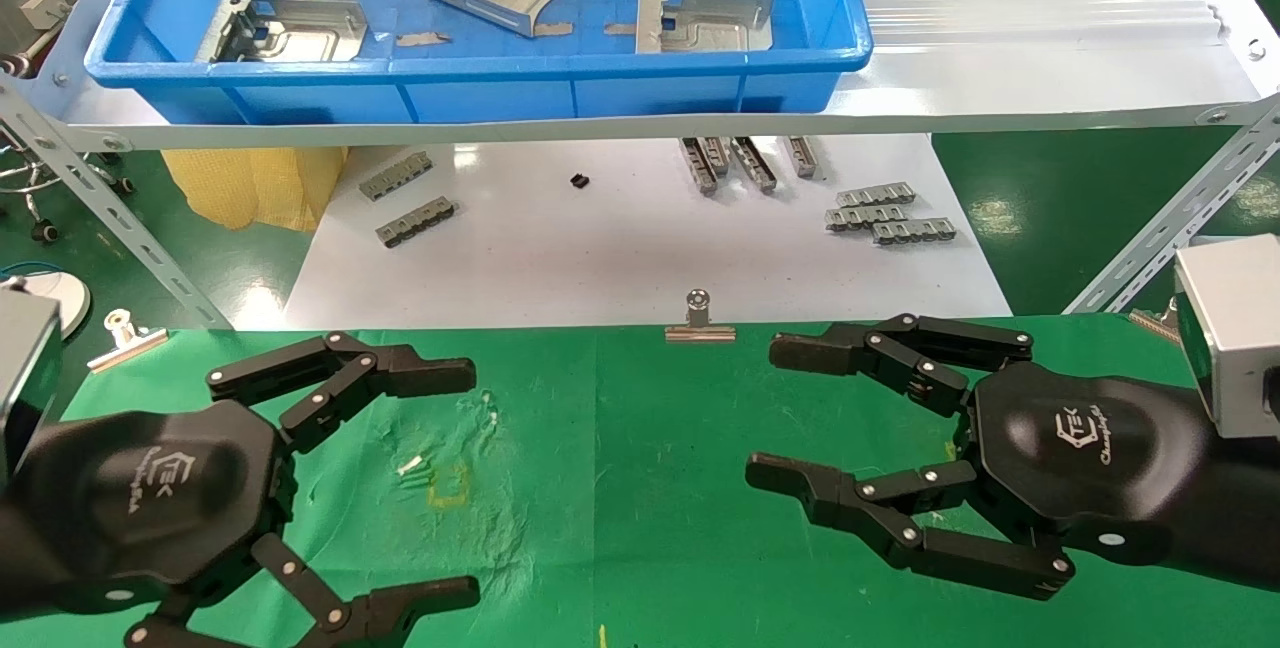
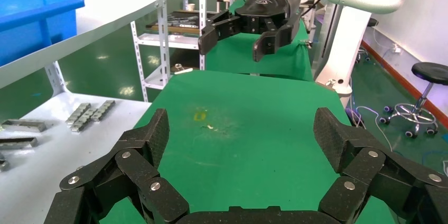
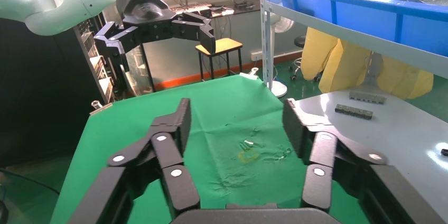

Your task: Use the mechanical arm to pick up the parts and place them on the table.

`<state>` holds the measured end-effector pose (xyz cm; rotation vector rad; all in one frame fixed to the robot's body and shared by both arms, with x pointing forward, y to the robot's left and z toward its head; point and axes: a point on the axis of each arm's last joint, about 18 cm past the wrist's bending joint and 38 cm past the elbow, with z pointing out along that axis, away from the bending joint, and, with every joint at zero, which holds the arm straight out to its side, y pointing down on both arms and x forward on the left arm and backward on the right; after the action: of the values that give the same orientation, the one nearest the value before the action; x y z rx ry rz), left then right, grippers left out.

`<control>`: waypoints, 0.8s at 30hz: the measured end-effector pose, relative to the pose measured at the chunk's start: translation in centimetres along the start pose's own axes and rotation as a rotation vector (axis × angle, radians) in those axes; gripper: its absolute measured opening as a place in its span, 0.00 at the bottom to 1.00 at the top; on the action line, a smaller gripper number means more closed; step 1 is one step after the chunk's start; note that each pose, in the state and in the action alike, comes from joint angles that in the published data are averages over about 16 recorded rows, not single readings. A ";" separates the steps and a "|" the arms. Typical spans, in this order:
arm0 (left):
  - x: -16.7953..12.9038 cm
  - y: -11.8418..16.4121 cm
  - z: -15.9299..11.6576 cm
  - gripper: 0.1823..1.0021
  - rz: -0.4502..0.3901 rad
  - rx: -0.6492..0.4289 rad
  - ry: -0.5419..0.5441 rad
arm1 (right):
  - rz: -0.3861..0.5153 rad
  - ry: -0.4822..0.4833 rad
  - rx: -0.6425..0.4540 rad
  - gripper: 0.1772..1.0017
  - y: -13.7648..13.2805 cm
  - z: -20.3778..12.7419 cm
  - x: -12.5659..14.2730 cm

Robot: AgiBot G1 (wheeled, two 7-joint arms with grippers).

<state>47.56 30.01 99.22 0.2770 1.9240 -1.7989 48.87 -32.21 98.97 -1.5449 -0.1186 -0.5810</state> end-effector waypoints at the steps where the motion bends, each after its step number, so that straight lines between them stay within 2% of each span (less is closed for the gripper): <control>1: 0.0 0.0 0.0 1.00 0.000 0.000 0.000 | 0.000 0.000 0.000 0.55 0.0 0.0 0.0; 8: 0.0 0.0 0.0 1.00 0.000 0.000 0.000 | 0.000 0.000 0.000 0.45 0.0 0.0 0.0; 14: 0.0 0.0 0.0 1.00 0.000 0.000 0.000 | 0.000 0.000 0.000 0.28 0.0 0.0 0.0; 24: -0.4 -0.3 0.1 1.00 0.009 -0.005 -0.008 | 0.000 0.000 0.000 0.10 0.0 0.0 0.0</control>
<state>47.77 29.90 99.65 0.2760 1.9178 -1.7866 48.87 -32.21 98.97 -1.5449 -0.1186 -0.5810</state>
